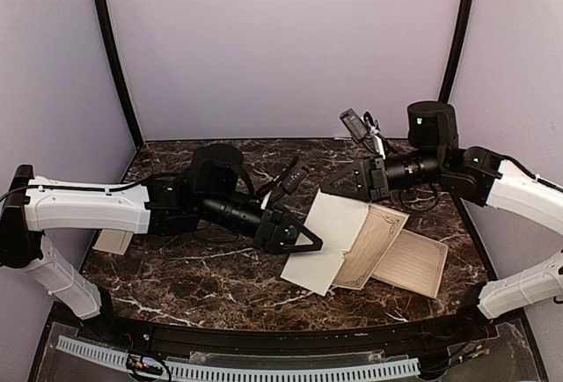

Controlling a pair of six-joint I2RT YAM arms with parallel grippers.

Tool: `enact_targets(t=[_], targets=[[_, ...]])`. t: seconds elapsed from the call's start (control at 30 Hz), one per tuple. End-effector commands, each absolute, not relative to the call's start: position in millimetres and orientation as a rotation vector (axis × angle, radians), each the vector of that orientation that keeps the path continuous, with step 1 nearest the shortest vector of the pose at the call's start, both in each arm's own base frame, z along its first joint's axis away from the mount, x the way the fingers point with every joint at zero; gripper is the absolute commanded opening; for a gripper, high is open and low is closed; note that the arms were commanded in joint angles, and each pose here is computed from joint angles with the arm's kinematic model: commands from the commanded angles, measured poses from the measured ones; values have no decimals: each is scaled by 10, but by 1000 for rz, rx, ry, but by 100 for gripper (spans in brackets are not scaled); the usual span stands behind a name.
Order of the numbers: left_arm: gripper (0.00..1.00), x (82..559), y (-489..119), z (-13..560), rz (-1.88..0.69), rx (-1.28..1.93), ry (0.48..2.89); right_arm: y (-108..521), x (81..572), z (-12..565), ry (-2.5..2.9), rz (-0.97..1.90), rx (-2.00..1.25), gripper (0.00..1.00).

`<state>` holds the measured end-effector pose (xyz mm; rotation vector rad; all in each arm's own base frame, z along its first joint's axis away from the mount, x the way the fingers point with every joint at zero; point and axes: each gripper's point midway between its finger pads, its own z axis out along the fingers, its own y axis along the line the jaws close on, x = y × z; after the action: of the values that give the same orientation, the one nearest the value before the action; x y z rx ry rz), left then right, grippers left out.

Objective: Place the letter into the envelope and seal it
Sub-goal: Fold the letter.

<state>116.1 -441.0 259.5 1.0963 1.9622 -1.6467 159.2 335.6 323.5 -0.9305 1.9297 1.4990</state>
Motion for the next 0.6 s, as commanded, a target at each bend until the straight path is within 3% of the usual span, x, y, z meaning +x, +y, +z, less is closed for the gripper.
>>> enact_targets(t=[0.0, 0.27, 0.4, 0.43, 0.57], targets=[[44, 1107, -4433, 2799, -1715, 1125, 1866, 3393, 1566, 3335, 1875, 1519, -958, 0], [12, 1099, -4430, 2738, -1723, 1120, 1889, 3391, 1575, 3327, 1881, 1511, -953, 0], [0, 1107, -4406, 2767, -1713, 1109, 1873, 3376, 1612, 3347, 1891, 1493, -922, 0], [0, 1107, -4394, 2761, -1711, 1104, 1870, 3368, 1634, 3363, 1898, 1483, -905, 5], [0, 1092, -4302, 2963, -1745, 1046, 1783, 3295, 1692, 3538, 1887, 1434, -841, 48]])
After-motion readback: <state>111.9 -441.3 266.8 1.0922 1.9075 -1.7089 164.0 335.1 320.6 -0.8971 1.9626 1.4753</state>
